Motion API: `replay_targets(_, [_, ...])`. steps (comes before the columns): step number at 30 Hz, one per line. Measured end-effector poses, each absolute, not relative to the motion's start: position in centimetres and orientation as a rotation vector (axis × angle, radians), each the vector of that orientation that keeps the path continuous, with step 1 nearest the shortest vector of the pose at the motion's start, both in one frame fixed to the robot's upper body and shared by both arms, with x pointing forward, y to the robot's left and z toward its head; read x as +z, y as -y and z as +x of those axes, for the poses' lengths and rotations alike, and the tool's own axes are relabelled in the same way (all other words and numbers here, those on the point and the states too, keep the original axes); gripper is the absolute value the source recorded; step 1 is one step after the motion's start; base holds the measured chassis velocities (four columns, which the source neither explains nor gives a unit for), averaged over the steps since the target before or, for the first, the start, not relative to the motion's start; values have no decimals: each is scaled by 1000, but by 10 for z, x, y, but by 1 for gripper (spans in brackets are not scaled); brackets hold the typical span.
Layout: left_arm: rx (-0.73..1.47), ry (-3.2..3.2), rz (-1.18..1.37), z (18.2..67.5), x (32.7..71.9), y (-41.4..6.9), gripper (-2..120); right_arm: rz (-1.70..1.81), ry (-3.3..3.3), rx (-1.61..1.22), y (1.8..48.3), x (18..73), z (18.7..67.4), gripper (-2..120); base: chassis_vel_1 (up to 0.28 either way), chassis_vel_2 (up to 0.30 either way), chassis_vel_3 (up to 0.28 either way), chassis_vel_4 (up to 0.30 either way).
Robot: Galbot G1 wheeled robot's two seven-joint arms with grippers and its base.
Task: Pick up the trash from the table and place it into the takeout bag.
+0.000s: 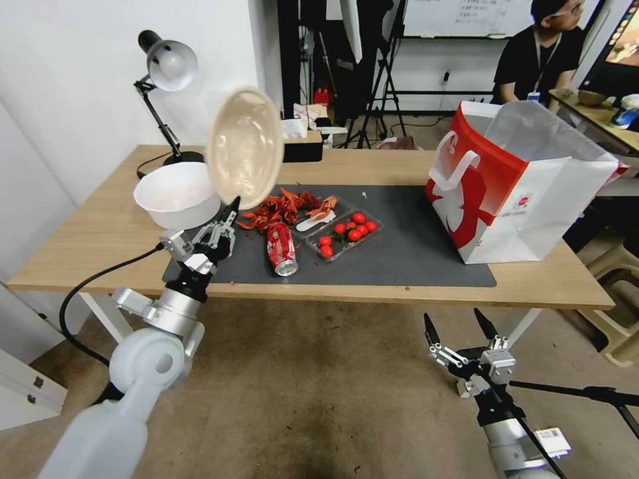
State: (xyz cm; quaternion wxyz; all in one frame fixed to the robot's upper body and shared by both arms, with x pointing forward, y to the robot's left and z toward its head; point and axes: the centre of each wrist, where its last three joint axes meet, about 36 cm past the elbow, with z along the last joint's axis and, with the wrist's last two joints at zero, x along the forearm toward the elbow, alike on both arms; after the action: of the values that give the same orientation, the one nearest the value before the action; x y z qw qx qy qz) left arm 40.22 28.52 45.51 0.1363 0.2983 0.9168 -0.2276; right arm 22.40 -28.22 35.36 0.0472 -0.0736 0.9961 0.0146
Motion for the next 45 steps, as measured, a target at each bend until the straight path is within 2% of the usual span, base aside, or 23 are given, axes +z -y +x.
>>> replay_targets(15, [-524, -2588, 1074, 480, 464, -271, 0, -186, -3042, 39, 279, 352, 219, 100, 0, 0, 0, 0])
replay_targets(30, [-531, -2550, 1196, 561, 477, -185, 0, -143, -3043, 49, 275, 350, 214, 100, 0, 0, 0, 0])
replay_targets(42, [-462, -2510, 1297, 615, 510, -123, 0, -126, -3034, 58, 272, 349, 208, 100, 0, 0, 0, 0])
replay_targets(45, [-408, -2496, 1321, 633, 529, -110, 0, -117, -3031, 64, 272, 348, 206, 100, 0, 0, 0, 0])
